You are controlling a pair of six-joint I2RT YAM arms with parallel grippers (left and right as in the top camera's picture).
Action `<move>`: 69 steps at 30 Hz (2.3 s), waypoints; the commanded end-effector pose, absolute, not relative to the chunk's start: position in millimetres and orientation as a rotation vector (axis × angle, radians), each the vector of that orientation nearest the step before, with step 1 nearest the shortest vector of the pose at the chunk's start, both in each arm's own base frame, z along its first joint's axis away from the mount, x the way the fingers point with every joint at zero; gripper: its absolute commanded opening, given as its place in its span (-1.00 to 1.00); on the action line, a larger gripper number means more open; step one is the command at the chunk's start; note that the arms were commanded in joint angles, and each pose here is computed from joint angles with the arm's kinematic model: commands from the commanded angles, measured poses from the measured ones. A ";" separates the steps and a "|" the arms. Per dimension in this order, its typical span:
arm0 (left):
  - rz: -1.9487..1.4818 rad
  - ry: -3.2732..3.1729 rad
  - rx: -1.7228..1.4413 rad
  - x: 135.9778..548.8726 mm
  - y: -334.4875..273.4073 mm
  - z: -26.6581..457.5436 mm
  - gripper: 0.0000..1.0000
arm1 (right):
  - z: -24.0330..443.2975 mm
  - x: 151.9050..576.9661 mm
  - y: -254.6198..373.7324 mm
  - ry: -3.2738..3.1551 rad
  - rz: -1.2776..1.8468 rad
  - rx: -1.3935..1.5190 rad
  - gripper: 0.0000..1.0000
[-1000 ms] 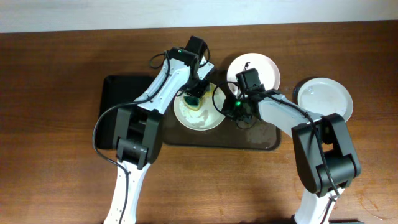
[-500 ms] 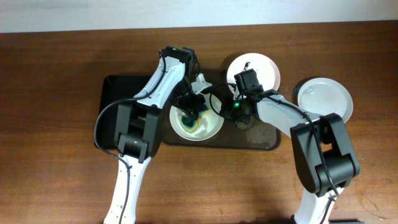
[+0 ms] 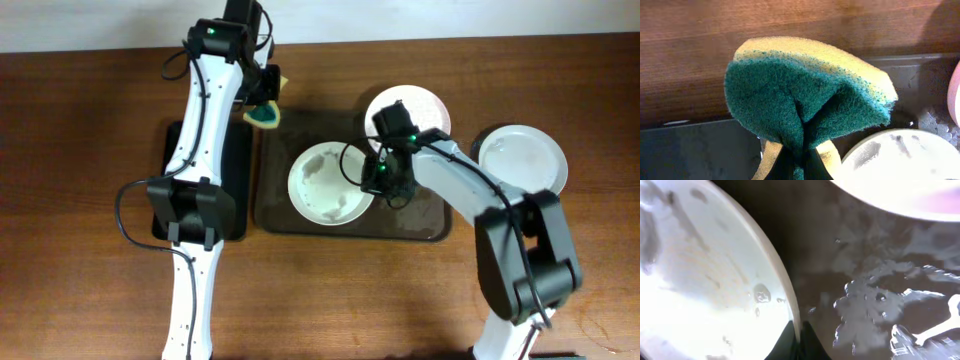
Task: Clean dirty plates on tray and stack at the side
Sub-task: 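Lift the second plate with the right gripper and stack it on the first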
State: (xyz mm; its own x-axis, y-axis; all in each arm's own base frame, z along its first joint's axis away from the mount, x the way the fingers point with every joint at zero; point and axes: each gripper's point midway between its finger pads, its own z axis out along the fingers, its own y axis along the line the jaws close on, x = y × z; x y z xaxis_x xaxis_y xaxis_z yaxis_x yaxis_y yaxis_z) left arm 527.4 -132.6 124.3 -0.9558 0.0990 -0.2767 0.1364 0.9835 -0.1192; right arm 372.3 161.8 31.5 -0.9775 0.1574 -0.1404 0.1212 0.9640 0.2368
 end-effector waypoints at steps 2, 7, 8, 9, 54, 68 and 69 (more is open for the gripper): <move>-0.190 2.856 0.161 525.9 -136.0 126.8 -1.00 | 117.7 375.9 162.0 2.691 -0.115 -0.038 -0.92; -0.188 2.865 0.161 524.1 -135.6 125.8 -1.00 | 177.7 356.8 160.6 2.415 -0.598 -0.127 -0.92; -0.187 2.868 0.161 523.3 -135.4 125.6 -1.00 | 187.9 356.0 162.8 2.374 -0.634 -0.142 -0.92; -0.187 2.871 0.161 522.6 -135.2 125.3 -1.00 | 198.2 354.9 165.6 2.333 -0.665 -0.156 -0.92; -0.189 2.880 0.200 516.8 -148.9 124.0 -1.00 | 229.8 319.2 143.8 2.611 -0.294 0.050 -0.92; -0.188 2.888 0.208 514.3 -151.2 123.3 -1.00 | 169.7 353.4 -192.5 2.551 0.087 1.182 -0.92; -0.188 2.887 0.209 514.4 -151.4 123.4 -1.00 | 139.7 352.5 -212.4 2.573 0.089 1.265 -0.92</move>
